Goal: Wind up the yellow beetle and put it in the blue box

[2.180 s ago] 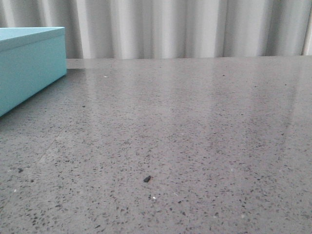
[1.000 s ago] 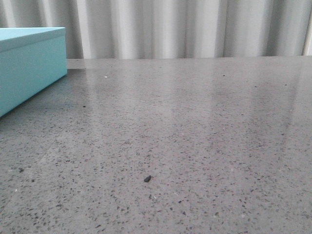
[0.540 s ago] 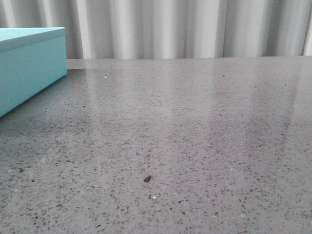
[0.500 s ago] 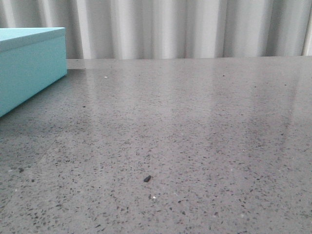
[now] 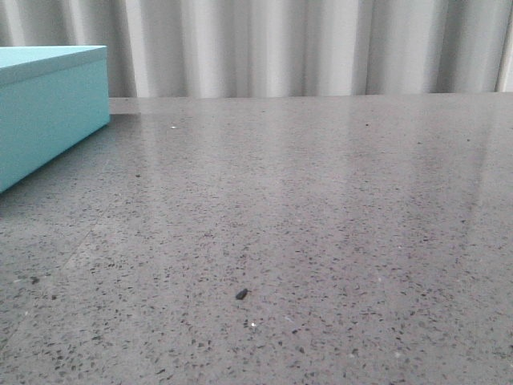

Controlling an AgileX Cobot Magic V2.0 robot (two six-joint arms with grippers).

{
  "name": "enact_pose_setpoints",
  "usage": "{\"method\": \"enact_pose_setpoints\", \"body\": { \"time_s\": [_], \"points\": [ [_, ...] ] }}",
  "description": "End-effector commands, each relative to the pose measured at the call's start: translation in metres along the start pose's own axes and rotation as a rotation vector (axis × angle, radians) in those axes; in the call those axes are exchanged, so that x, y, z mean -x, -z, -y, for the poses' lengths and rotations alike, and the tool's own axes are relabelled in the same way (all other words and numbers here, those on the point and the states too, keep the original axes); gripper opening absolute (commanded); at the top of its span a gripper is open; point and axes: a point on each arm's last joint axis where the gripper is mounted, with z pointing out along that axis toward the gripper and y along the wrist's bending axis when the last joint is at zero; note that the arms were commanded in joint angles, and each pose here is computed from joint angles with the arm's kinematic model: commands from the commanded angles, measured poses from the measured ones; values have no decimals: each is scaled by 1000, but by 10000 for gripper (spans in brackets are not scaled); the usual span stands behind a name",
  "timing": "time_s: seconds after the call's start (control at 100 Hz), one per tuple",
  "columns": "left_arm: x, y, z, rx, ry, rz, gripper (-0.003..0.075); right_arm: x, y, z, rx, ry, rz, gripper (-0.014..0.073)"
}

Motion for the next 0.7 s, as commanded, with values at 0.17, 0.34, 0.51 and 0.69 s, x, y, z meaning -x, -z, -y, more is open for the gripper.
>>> {"method": "enact_pose_setpoints", "body": {
  "time_s": [0.17, 0.34, 0.51, 0.69],
  "points": [
    [-16, 28, 20, -64, -50, 201, -21, 8, -6, -1, -5, 49, 133, -41],
    [-35, 41, 25, -39, -71, 303, -21, 1, -16, -5, 20, 58, 200, -41],
    [-51, 48, 23, 39, -71, 451, -21, -12, -26, -9, 41, 74, 240, -41],
    [-63, 47, 19, 98, -57, 534, -21, -17, -30, -11, 50, 79, 256, -41]
  ]
}}
